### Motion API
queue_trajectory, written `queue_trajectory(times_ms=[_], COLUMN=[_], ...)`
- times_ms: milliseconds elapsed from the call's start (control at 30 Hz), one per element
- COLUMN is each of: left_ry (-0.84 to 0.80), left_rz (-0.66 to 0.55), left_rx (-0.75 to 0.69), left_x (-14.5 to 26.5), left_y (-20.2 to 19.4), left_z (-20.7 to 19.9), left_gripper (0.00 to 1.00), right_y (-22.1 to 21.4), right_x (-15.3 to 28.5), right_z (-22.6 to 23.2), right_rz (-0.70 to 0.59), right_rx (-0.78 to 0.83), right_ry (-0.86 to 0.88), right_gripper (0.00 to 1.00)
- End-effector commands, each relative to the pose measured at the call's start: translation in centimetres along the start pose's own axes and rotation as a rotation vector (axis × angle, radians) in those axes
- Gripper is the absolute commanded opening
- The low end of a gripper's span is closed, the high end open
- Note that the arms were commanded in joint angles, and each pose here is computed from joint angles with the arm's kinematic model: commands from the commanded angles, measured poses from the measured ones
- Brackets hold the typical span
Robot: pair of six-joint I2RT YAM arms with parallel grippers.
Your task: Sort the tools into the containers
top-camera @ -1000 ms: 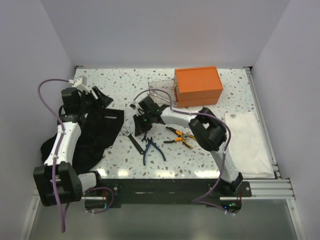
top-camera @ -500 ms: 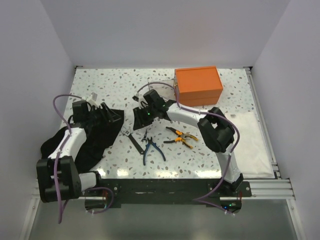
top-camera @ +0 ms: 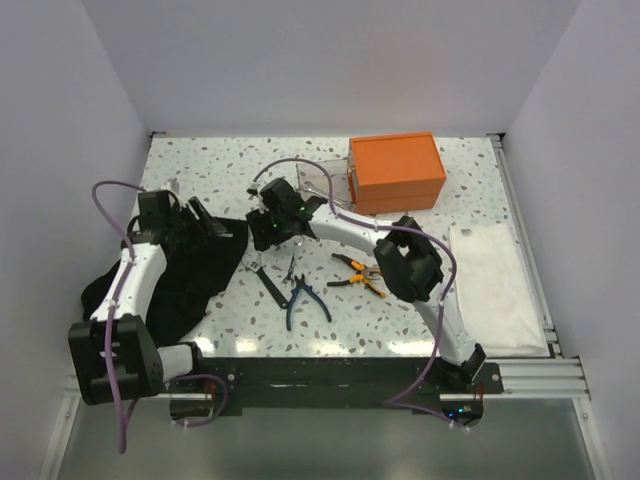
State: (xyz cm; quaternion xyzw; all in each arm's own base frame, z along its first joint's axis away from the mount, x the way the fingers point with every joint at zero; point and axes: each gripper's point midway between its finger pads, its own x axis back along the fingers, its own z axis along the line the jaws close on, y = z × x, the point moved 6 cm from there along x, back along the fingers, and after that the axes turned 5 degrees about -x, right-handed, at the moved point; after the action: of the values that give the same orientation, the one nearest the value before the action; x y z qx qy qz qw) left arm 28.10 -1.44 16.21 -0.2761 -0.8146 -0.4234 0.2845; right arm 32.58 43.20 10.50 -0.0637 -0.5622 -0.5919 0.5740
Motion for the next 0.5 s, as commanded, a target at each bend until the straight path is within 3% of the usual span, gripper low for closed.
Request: queue_trajectory(times_ms=[0, 467], left_ry=[0.09, 0.075], left_rz=[-0.048, -0.043], left_rx=[0.051, 0.042], left_x=[2.6, 2.9], left_y=[1.5, 0.1], left_z=[0.2, 0.8], left_gripper=[0.65, 0.66], right_y=[0.0, -0.7], right_x=[-0.3, -2.3], right_z=[0.4, 2.1], right_rz=[0.002, 0.011], right_rx=[0.036, 0.068], right_ry=[-0.054, -0.048], right_gripper=[0.56, 0.56])
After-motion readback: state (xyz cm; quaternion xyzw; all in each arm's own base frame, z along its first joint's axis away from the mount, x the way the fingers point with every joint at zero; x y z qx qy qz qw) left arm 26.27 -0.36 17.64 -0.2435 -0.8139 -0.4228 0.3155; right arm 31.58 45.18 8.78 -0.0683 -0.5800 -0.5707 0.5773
